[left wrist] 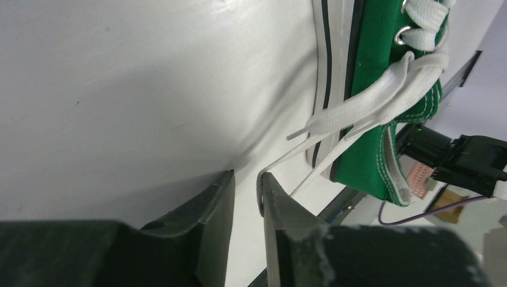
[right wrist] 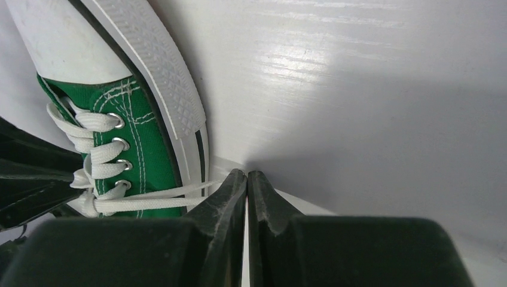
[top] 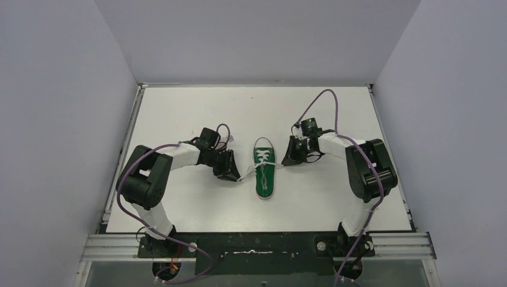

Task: Tie the shoes

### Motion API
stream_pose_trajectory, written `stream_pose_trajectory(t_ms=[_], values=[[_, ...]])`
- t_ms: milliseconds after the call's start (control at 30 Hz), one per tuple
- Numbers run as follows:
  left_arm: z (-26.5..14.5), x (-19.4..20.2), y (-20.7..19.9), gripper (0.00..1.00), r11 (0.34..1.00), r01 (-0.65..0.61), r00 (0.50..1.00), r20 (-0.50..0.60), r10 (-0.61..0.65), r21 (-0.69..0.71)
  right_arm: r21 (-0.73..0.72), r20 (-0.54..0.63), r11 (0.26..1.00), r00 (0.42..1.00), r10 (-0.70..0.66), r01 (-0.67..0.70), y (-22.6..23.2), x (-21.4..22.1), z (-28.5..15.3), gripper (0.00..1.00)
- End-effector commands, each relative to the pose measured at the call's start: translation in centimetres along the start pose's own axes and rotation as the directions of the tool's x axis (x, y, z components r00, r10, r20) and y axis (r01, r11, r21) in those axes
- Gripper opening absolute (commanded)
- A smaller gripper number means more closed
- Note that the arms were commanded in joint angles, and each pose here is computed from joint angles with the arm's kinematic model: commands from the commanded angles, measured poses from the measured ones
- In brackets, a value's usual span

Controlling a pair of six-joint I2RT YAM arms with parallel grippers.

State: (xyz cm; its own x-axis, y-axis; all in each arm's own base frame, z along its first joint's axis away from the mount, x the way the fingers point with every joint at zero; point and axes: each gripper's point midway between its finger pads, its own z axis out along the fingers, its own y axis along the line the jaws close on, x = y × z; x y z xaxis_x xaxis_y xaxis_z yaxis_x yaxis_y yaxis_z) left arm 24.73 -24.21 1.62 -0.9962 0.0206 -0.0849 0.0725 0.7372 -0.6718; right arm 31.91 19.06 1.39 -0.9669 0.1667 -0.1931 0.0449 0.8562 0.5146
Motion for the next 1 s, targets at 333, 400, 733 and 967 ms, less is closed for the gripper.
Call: stream_pose_trajectory(t_ms=[333, 400, 733, 967], values=[[-7.8, -2.3, -5.1, 0.63, 0.973, -0.228, 0.938, 0.259, 0.231, -0.042, 0.006, 0.057, 0.967, 0.965, -0.255, 0.255, 2.8, -1.7, -7.6, 0.57], [-8.0, -2.9, -6.4, 0.69, 0.970, -0.244, 0.930, 0.281, 0.237, -0.011, -0.021, 0.054, 0.965, 0.965, -0.258, 0.260, 3.5, -1.7, -7.6, 0.57], [-3.4, -3.8, -12.1, 0.55, 0.935, -0.287, 0.955, 0.140, 0.262, 0.207, -0.068, 0.049, 0.952, 0.954, -0.297, 0.300, 5.0, -1.1, -8.3, 0.58], [-2.0, -4.6, -11.5, 0.63, 0.947, -0.277, 0.955, 0.153, 0.253, 0.161, -0.072, 0.081, 0.947, 0.948, -0.307, 0.313, 5.4, -1.5, -8.9, 0.58]])
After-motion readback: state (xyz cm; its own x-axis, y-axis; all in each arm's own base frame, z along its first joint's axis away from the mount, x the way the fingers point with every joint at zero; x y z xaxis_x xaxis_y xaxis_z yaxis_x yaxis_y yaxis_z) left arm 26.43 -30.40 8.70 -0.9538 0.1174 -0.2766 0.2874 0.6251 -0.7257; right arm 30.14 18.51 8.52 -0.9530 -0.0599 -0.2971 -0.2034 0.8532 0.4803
